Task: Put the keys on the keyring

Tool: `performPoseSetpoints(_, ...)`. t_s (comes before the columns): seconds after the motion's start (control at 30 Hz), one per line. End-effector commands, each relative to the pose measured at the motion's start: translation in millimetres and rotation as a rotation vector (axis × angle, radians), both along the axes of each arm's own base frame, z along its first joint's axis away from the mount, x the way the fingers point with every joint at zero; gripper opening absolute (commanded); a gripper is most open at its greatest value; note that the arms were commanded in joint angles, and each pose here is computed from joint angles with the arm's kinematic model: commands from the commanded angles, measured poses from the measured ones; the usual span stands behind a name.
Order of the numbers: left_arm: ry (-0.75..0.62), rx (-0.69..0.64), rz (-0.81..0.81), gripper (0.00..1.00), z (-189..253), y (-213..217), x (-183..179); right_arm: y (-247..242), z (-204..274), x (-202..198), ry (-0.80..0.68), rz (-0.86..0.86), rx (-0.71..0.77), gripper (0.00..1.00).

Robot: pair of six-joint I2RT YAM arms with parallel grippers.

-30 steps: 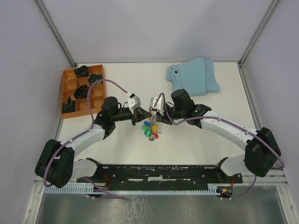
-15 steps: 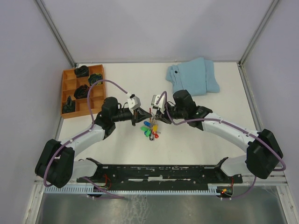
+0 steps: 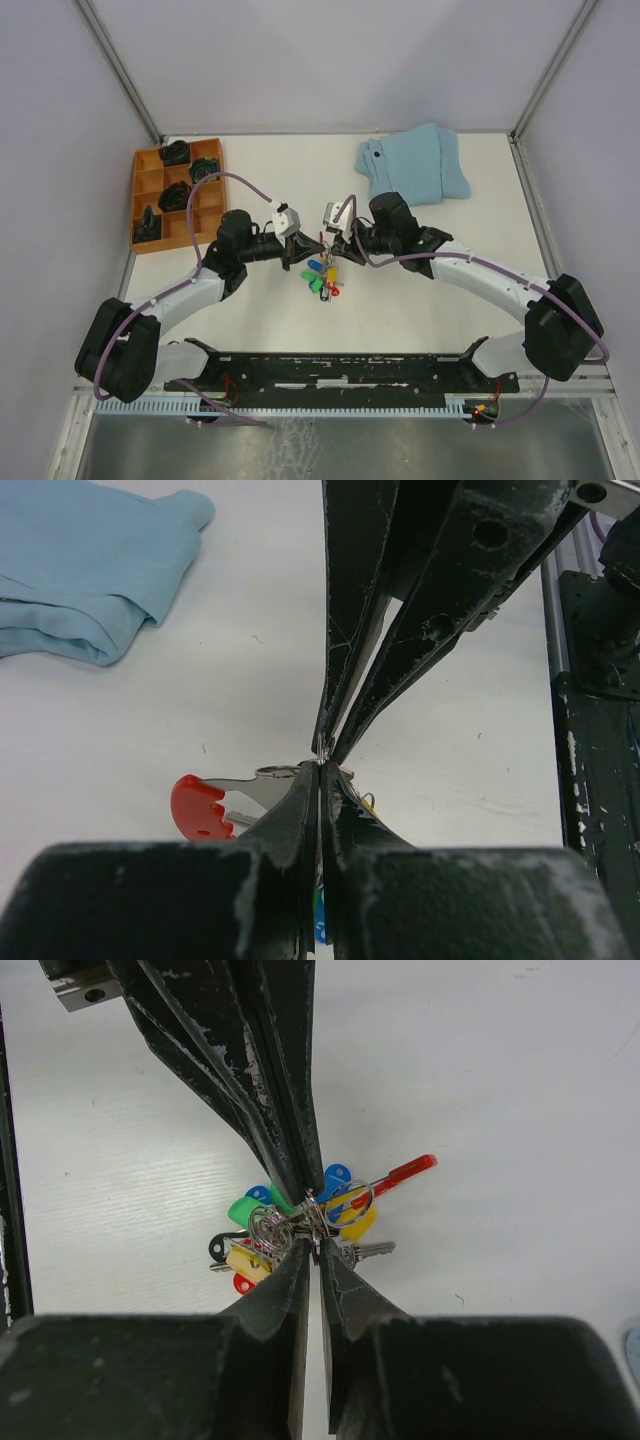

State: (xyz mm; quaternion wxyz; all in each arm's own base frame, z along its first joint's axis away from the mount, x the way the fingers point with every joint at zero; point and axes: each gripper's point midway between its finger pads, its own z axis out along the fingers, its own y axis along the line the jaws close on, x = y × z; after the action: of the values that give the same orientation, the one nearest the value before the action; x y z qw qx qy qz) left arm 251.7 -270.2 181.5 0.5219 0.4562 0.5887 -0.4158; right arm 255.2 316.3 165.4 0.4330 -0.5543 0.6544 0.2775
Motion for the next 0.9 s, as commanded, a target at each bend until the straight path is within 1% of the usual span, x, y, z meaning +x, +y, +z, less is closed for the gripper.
performPoseSetpoints(0.0,-0.080,-0.066,-0.007,0.03,26,-1,1,6,7,3,-0.009,0.014,0.032,0.14)
performPoseSetpoints(0.07,-0.081,-0.067,-0.010,0.03,26,-2,0,5,7,3,-0.009,0.011,0.026,0.10)
performPoseSetpoints(0.17,-0.080,-0.065,-0.015,0.03,25,-2,-1,3,9,4,-0.017,0.006,0.012,0.02)
performPoseSetpoints(0.2,-0.080,-0.064,-0.015,0.03,25,-2,0,2,12,4,-0.027,0.009,0.006,0.01)
performPoseSetpoints(0.3,-0.081,-0.057,-0.024,0.03,23,-2,-1,-3,21,6,-0.054,0.012,-0.028,0.01)
performPoseSetpoints(0.37,-0.080,-0.051,-0.032,0.08,21,-2,-2,-6,26,6,-0.068,0.022,-0.049,0.01)
performPoseSetpoints(0.4,-0.078,-0.049,-0.038,0.13,19,-2,-3,-6,29,6,-0.072,0.027,-0.058,0.01)
performPoseSetpoints(0.47,-0.081,-0.047,-0.048,0.19,19,-3,-4,-6,32,4,-0.074,0.042,-0.068,0.01)
performPoseSetpoints(0.53,-0.083,-0.047,-0.067,0.22,19,-4,-7,-6,36,3,-0.074,0.057,-0.067,0.01)
performPoseSetpoints(0.87,-0.069,-0.024,-0.109,0.30,8,-6,-11,-2,39,-4,-0.069,0.100,-0.073,0.01)
